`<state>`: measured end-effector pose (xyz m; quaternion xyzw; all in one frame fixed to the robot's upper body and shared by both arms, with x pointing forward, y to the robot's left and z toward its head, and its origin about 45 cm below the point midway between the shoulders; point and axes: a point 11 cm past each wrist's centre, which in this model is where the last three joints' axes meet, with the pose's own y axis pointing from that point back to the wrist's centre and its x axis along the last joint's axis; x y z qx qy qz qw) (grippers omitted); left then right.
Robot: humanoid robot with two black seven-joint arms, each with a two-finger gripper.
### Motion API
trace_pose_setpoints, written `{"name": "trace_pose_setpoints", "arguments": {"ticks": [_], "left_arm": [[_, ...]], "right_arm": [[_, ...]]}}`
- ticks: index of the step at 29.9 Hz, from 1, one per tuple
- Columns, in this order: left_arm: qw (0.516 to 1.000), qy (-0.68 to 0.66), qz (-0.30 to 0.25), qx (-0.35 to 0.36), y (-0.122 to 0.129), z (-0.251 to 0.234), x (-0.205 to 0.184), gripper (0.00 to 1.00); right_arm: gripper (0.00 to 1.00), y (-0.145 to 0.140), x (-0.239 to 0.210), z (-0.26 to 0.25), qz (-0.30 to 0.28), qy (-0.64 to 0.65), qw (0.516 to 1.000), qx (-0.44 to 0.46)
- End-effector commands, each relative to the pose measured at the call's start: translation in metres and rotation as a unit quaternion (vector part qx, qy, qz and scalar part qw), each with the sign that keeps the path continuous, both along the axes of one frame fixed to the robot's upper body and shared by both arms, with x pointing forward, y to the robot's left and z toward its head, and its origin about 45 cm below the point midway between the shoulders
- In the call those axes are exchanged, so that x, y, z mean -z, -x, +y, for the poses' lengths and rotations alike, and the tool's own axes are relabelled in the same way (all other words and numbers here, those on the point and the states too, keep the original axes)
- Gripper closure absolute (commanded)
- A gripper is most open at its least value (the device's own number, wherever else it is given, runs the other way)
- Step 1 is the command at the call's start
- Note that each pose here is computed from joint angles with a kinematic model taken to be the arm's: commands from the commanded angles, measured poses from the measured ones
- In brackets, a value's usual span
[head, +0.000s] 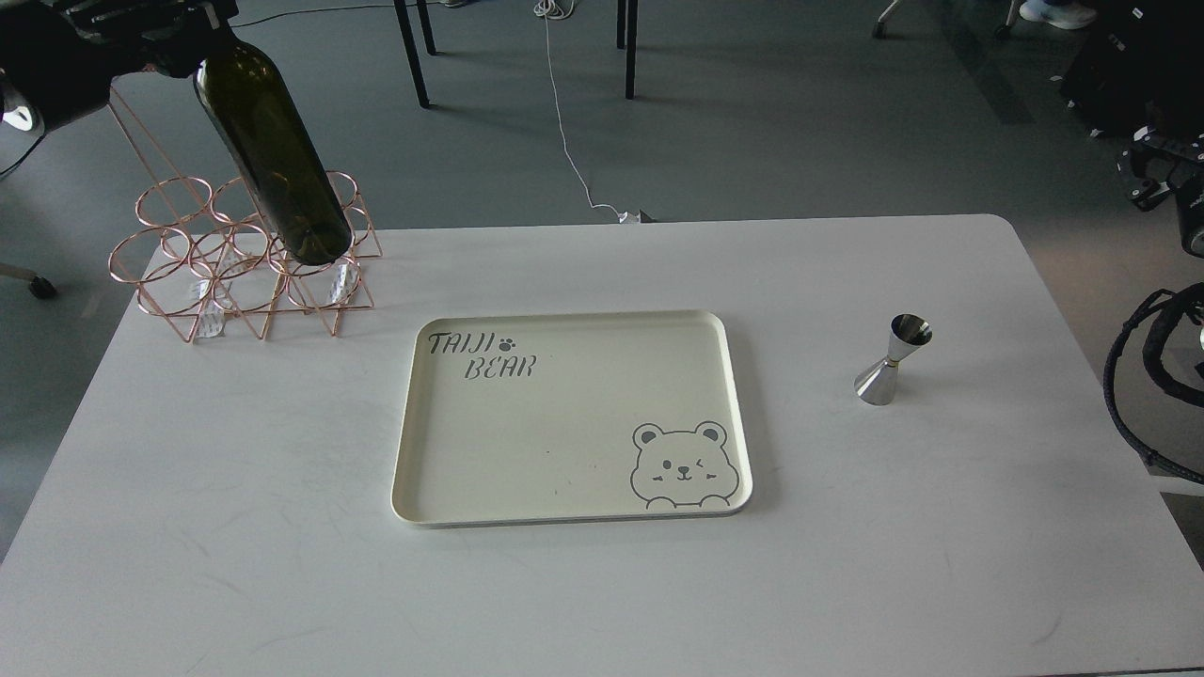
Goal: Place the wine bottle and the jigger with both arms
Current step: 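Lift the bottle with the left gripper and carry it over the copper rack, then lower the bottle into the copper rack and release it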
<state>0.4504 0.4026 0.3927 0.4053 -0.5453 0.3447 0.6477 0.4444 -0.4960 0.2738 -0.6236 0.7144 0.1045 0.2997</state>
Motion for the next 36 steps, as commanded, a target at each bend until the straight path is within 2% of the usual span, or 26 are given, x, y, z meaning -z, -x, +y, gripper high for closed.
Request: {"name": "trace_pose_setpoints", "arguments": {"ticks": [1, 26, 36], "left_arm": [[1.0, -0.003, 0.002, -0.006, 0.0, 0.004, 0.003, 0.81], [1.0, 0.004, 0.012, -0.001, -0.002, -0.002, 0.014, 0.81], [0.999, -0.002, 0.034, -0.015, 0.0, 0.006, 0.047, 0.8]], "right_arm": [[0.02, 0.0, 0.001, 0.0, 0.001, 0.0, 1.0, 0.0], [0.02, 0.001, 0.0, -0.002, 0.001, 0.002, 1.0, 0.003], [0.02, 0.001, 0.0, -0.001, 0.001, 0.002, 1.0, 0.001]]}}
